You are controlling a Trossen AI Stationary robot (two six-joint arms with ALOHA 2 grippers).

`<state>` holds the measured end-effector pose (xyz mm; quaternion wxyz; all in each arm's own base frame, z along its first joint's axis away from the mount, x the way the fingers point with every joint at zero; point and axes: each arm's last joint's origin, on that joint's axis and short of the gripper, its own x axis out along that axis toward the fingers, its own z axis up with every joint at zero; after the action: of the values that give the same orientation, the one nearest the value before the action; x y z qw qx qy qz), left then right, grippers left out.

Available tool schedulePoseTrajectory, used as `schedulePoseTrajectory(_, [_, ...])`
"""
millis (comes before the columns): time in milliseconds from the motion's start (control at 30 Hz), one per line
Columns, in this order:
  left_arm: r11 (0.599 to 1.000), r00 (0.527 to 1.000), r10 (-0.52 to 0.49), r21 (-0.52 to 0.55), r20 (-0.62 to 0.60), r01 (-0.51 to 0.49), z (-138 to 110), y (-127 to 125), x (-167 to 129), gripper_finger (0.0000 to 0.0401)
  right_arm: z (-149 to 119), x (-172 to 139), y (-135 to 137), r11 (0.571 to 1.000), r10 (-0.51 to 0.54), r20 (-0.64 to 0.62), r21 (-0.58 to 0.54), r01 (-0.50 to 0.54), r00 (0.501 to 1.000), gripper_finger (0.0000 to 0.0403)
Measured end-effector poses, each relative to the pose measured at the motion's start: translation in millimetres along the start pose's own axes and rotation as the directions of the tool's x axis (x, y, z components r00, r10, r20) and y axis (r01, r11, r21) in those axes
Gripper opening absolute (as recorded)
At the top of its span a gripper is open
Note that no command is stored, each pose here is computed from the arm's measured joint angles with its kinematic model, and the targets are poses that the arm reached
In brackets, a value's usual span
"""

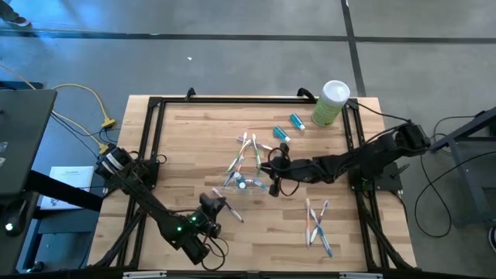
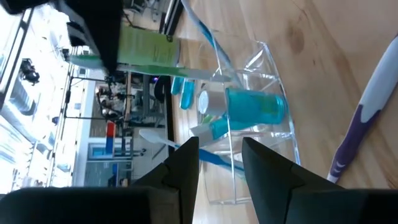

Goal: Pick & Place toothbrushing station
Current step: Put the green toothbrush into the right side of the transparent organizer

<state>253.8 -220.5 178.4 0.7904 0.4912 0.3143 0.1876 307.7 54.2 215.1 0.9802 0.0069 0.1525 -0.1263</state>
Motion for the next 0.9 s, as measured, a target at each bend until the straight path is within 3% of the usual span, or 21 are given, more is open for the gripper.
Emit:
schedulePoseTrajectory(433, [1.000,1.000,0.021,0.022,-0.009,-0.021,-2,1,2,0.0116,-16,15,3,1.000,-0.002,-0.031,0.025,0.002,1.000,0.0029])
schedulePoseTrajectory(733, [1.000,1.000,0.025,-0.006,-0.015,-0.025,-3,1,1,0.0116,-14,14,4,1.000,0.001,-0.012,-0.013,-0.001,1.000,0.0119])
schedulePoseTrajectory(900, [1.000,1.000,0.026,-0.007,-0.016,-0.026,-3,1,1,0.0116,2,0,2,1.000,0.015,0.042,-0.007,-0.015,0.999,0.0182])
